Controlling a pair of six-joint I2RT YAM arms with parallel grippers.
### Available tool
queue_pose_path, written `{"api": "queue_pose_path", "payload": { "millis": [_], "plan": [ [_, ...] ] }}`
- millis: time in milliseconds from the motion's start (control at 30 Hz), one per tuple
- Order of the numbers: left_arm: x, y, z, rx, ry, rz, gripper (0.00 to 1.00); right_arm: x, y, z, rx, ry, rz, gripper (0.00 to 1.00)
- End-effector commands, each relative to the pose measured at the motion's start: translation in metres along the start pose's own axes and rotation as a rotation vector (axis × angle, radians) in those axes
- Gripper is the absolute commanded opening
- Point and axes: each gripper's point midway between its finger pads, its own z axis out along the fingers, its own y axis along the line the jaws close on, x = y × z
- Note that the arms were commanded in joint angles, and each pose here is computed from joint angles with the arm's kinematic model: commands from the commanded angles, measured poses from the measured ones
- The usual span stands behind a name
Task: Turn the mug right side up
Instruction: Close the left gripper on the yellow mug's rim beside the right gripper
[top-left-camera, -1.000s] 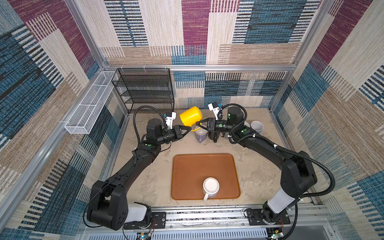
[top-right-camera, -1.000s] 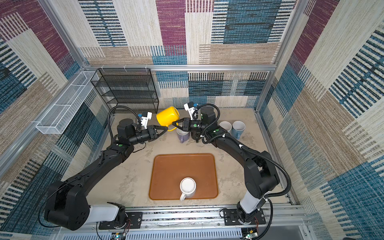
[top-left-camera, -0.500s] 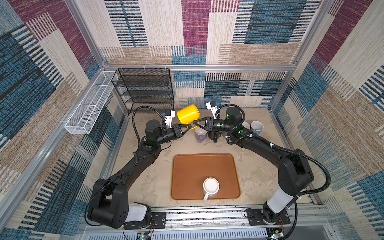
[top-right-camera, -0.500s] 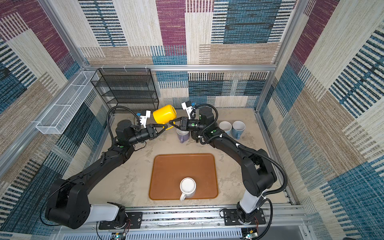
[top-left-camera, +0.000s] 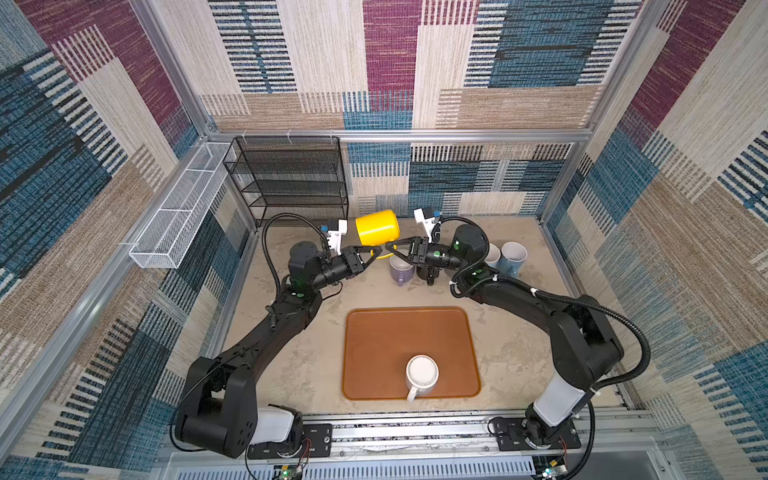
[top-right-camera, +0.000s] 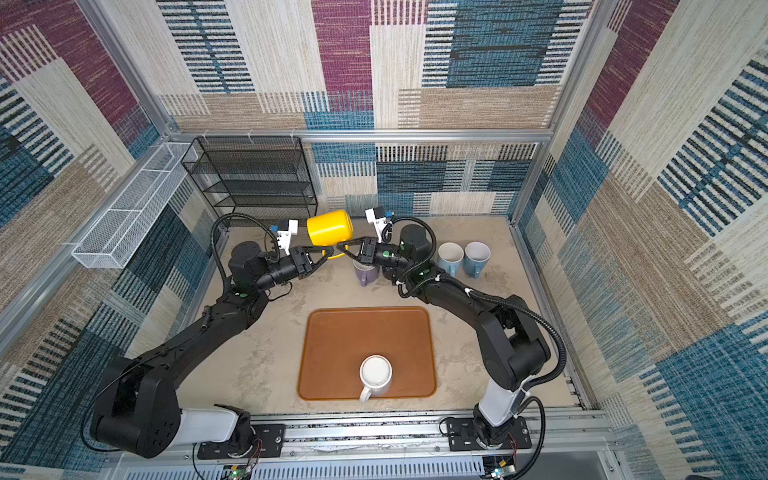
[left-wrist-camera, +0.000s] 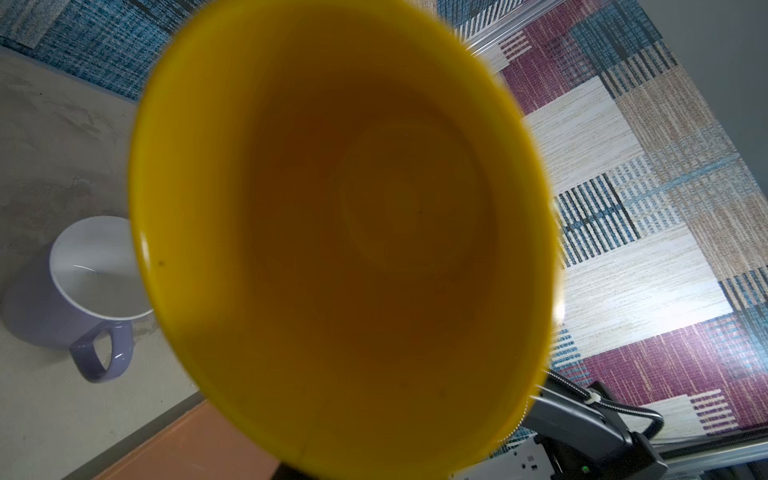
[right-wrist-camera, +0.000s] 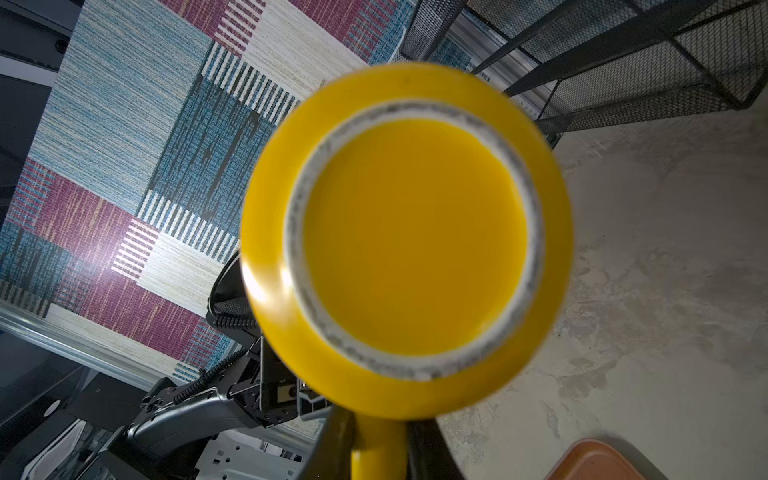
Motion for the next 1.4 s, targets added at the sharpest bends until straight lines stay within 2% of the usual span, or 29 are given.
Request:
{"api": "queue_pose_path", "payload": {
  "millis": [0, 333, 467, 700, 933, 1233, 1367],
  "plan": [
    [-0.012, -0.034, -0.003, 0.117, -0.046, 0.113, 0.18, 0.015, 0.016, 0.003, -0.083, 0.071, 0.0, 0.0],
    [-0.012, -0.036, -0.003, 0.131, -0.048, 0.114, 0.12, 0.024, 0.014, 0.005, -0.101, 0.092, 0.041, 0.0],
    [-0.01, -0.034, -0.001, 0.128, -0.033, 0.103, 0.0, 0.025, 0.01, 0.006, -0.091, 0.095, 0.044, 0.0],
    [-0.008, -0.027, 0.001, 0.107, -0.018, 0.089, 0.0, 0.024, 0.009, 0.007, -0.072, 0.099, 0.025, 0.0],
    [-0.005, -0.014, 0.0, 0.015, -0.004, 0.077, 0.0, 0.021, 0.006, 0.005, -0.023, 0.086, -0.006, 0.0],
    [-0.005, -0.01, -0.009, -0.091, 0.008, 0.106, 0.0, 0.017, -0.001, 0.001, 0.031, 0.072, -0.032, 0.32],
    [-0.005, -0.008, -0.011, -0.134, 0.019, 0.122, 0.0, 0.016, -0.003, -0.003, 0.073, 0.064, -0.055, 0.38]
  ]
}}
